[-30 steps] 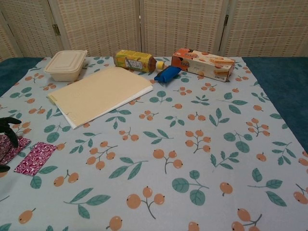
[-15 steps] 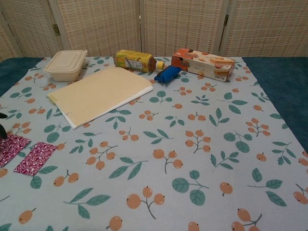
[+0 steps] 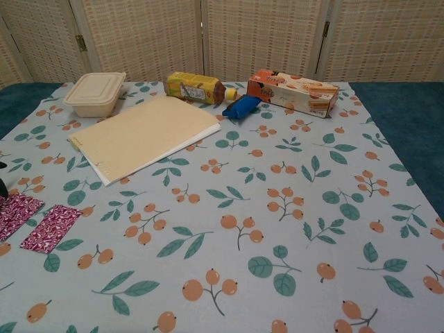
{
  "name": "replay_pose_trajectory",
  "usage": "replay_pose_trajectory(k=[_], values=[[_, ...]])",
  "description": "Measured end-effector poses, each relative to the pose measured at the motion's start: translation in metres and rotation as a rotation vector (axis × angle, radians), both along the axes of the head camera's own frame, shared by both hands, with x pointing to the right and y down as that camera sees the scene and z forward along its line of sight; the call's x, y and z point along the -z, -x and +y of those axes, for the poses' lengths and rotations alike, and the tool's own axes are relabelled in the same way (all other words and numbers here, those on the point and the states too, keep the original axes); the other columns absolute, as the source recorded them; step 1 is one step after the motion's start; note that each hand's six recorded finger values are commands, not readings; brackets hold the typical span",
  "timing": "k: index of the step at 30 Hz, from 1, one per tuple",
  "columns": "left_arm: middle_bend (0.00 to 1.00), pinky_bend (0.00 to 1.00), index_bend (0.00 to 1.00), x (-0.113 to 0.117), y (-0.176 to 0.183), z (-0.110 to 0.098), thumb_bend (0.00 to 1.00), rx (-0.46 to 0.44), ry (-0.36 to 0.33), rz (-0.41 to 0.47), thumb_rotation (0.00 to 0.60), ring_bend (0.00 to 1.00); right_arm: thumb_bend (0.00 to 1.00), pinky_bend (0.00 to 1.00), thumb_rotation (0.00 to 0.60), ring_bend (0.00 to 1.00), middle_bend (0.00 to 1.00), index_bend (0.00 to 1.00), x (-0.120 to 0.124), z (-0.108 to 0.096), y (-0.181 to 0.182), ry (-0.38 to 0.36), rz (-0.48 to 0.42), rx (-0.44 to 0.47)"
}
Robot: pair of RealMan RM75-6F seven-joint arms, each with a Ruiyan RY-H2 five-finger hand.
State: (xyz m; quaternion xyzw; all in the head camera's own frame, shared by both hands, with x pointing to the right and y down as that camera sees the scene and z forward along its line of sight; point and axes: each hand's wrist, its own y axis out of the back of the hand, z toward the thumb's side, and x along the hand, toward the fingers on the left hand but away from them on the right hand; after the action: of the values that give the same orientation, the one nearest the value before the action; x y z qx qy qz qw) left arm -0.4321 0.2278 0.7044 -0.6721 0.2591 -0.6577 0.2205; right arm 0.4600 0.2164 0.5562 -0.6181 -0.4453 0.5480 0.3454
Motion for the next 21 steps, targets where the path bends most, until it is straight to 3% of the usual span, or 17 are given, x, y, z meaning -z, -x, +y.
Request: replay_pose_trajectory(k=[12, 21], values=[[0.00, 0.00, 0.35, 0.003, -0.022, 0.003, 0.11, -0.013, 0.042, 0.081, 0.600, 0.00, 0.50, 0.00, 0.600, 0.03, 0.18, 0.30, -0.001, 0.001, -0.003, 0.004, 0.004, -0.009], [0.00, 0.00, 0.35, -0.001, -0.032, 0.007, 0.11, -0.041, 0.084, 0.093, 0.600, 0.00, 0.50, 0.00, 0.600, 0.03, 0.18, 0.30, -0.001, 0.002, -0.005, 0.005, 0.005, -0.016]])
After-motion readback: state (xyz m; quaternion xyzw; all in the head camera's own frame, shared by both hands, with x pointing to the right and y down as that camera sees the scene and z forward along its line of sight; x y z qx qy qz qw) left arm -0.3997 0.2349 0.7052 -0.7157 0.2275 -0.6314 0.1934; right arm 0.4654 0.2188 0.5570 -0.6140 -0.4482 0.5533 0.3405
